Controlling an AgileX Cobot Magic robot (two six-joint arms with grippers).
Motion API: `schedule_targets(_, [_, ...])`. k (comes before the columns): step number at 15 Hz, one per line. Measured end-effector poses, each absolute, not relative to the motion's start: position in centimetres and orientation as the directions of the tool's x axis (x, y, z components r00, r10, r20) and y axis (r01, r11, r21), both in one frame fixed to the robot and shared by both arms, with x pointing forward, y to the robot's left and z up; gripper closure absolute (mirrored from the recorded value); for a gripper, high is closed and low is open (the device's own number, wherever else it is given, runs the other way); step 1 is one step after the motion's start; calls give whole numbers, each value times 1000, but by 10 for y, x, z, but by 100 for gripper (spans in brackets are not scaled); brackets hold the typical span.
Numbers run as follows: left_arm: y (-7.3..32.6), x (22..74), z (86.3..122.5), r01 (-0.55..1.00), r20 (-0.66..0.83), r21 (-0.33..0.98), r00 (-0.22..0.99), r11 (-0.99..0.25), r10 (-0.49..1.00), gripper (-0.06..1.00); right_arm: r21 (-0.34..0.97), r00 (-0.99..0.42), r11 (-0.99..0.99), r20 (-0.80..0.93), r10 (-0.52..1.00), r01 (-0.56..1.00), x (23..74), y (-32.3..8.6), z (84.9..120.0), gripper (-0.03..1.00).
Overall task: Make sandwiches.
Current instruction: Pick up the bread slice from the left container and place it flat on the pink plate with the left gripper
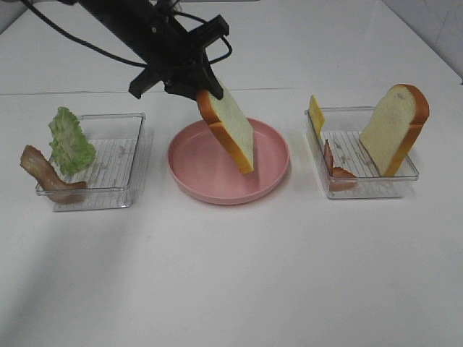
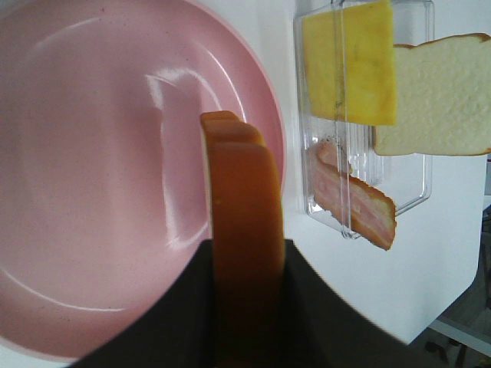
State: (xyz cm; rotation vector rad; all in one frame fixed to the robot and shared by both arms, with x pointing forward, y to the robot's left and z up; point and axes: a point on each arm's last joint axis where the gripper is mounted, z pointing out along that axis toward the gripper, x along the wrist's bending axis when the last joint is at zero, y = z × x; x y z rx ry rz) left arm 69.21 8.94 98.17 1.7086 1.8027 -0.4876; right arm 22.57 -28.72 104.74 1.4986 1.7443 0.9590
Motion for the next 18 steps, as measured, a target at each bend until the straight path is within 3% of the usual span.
schedule_targets(1, [85, 697, 959, 988, -670, 81, -42, 129, 741, 74, 848, -146, 84, -8, 989, 523, 226, -287, 1047, 23])
schedule_targets(5, [82, 700, 935, 989, -679, 32, -86, 146, 729, 74, 848, -146, 84, -8, 989, 523, 226, -287, 1047, 23])
schedule_targets(12, [79, 707, 935, 981, -699, 174, 58, 91, 713, 74, 848, -146, 84, -8, 989, 523, 226, -287, 1047, 23])
schedule_targets(18, [78, 704, 935, 988, -709, 130, 32, 86, 705, 73, 848, -146, 84, -8, 989, 523, 226, -287, 1047, 23])
